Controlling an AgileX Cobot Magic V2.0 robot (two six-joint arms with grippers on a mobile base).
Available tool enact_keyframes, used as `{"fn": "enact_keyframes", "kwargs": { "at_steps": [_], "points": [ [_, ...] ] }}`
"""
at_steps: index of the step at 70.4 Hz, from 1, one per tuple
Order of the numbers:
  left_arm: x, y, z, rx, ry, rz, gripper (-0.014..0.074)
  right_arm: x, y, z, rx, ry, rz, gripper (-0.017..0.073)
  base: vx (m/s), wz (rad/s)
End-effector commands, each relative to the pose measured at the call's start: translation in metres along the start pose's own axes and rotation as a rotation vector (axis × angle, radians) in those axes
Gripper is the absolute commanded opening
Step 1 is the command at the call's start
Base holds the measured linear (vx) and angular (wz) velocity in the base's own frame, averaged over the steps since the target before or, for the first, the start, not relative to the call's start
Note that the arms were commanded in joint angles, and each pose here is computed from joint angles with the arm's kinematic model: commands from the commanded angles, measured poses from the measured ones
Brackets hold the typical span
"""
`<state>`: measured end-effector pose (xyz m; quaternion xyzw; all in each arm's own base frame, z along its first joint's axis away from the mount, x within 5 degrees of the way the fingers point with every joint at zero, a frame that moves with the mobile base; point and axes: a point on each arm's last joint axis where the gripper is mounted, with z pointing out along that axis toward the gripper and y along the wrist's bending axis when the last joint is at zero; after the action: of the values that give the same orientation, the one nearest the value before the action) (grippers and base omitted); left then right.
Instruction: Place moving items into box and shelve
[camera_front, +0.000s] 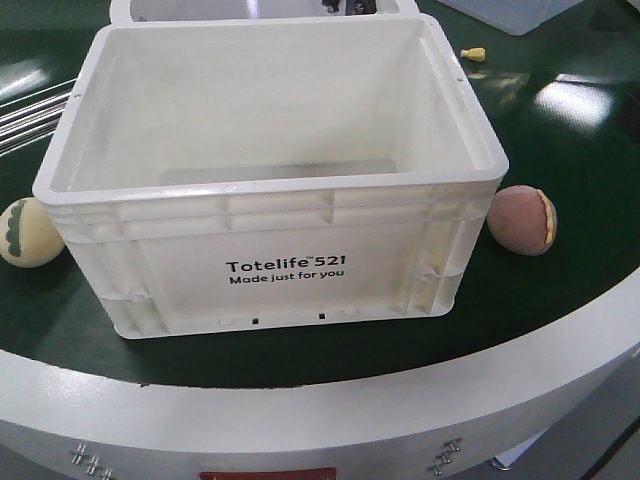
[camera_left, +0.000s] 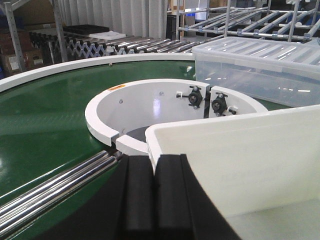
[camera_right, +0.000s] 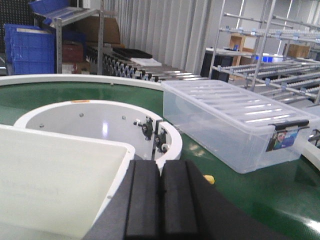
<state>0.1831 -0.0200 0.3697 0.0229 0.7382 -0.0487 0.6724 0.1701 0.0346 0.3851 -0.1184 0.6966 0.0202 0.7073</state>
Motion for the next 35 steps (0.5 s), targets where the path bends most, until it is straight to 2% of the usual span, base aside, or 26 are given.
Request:
{"fn": "enact_keyframes", "kwargs": {
  "at_steps": [1,21,30,35],
  "points": [
    [-0.0209,-0.0024,-0.0035,0.020,-0.122,-0.013,-0.0026,-0.0202,-0.0012,-0.0023,-0.001,-0.130,-0.013,-0.0015,0.00,0.00],
    [-0.0240,-0.0030,-0.0039,0.027,-0.156,-0.012,-0.0004,-0.0198,-0.0010,-0.0023,-0.002,-0.129,-0.013,-0.0001,0.00,0.00],
    [-0.0240,-0.0030,-0.0039,0.027,-0.156,-0.012,0.0051,-0.0199,-0.0010,-0.0023,-0.002,-0.129,-0.013,0.0055,0.00,0.00],
    [-0.0240,-0.0030,-0.0039,0.027,-0.156,-0.012,0.0106,-0.0199,-0.0010,-0.0023,-0.002,-0.129,-0.013,0.0120,0.00,0.00]
  ]
}}
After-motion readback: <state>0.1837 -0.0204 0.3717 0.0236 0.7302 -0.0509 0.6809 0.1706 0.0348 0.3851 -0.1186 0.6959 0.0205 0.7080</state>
